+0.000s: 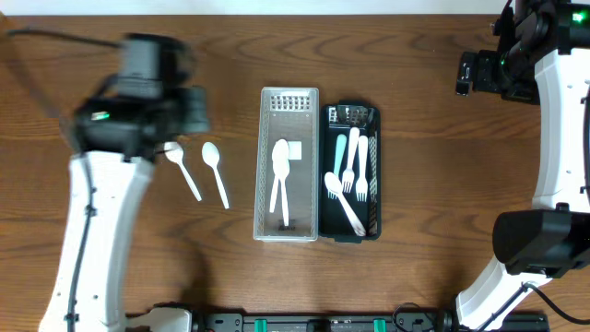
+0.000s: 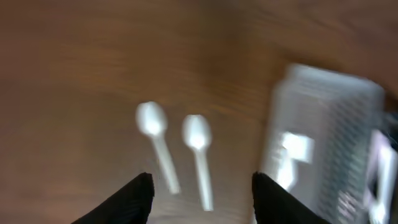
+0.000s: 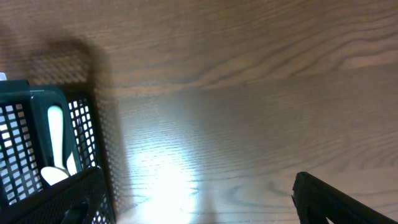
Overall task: Pack container
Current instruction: 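Reach the left gripper to a third white spoon and grasp it, then lower the third spoon into the grey basket and release, then move the left gripper to the last white spoon and grasp it, then place the last spoon in the grey basket and open the gripper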
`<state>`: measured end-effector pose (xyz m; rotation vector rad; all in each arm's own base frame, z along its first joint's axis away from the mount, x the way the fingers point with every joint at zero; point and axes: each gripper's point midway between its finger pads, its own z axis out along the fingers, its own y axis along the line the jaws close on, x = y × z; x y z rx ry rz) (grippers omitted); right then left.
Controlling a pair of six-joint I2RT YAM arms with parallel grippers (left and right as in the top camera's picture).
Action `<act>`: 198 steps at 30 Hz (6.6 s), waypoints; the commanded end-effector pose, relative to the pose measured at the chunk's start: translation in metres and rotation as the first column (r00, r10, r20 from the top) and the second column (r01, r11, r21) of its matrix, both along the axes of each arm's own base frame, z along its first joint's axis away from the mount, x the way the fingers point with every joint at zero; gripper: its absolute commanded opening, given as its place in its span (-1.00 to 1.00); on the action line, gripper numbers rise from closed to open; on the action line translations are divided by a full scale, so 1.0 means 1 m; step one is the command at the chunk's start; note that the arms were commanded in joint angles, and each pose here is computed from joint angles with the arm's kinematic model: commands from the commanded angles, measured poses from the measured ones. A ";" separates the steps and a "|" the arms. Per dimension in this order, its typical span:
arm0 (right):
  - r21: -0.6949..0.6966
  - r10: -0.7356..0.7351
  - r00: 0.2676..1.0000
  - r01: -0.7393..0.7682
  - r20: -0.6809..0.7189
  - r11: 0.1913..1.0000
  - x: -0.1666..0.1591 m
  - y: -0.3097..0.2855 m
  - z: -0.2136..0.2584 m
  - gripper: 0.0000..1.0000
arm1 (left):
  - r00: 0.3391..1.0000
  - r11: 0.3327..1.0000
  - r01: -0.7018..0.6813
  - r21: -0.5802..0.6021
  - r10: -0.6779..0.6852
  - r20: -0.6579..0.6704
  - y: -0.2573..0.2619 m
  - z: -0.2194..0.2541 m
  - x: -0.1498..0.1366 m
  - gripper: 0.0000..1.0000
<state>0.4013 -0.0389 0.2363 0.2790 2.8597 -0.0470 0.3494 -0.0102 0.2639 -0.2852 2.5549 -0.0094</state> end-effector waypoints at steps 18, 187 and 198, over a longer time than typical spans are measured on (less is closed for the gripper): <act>-0.001 0.013 1.000 -0.013 0.005 1.000 -0.001 -0.001 0.002 0.98 | 0.809 0.968 -0.244 -0.060 0.169 -0.563 0.059 -0.226 -0.001 0.11; -0.003 0.017 1.000 -0.017 0.001 1.000 -0.002 -0.001 0.001 0.99 | 0.857 0.887 0.431 -0.168 -0.460 -0.231 -0.191 -0.107 -0.019 -0.89; -0.005 0.024 1.000 -0.024 0.001 1.000 -0.002 -0.001 0.001 0.99 | 0.799 0.889 0.433 -0.150 -0.456 -0.392 -0.198 -0.188 -0.008 -0.66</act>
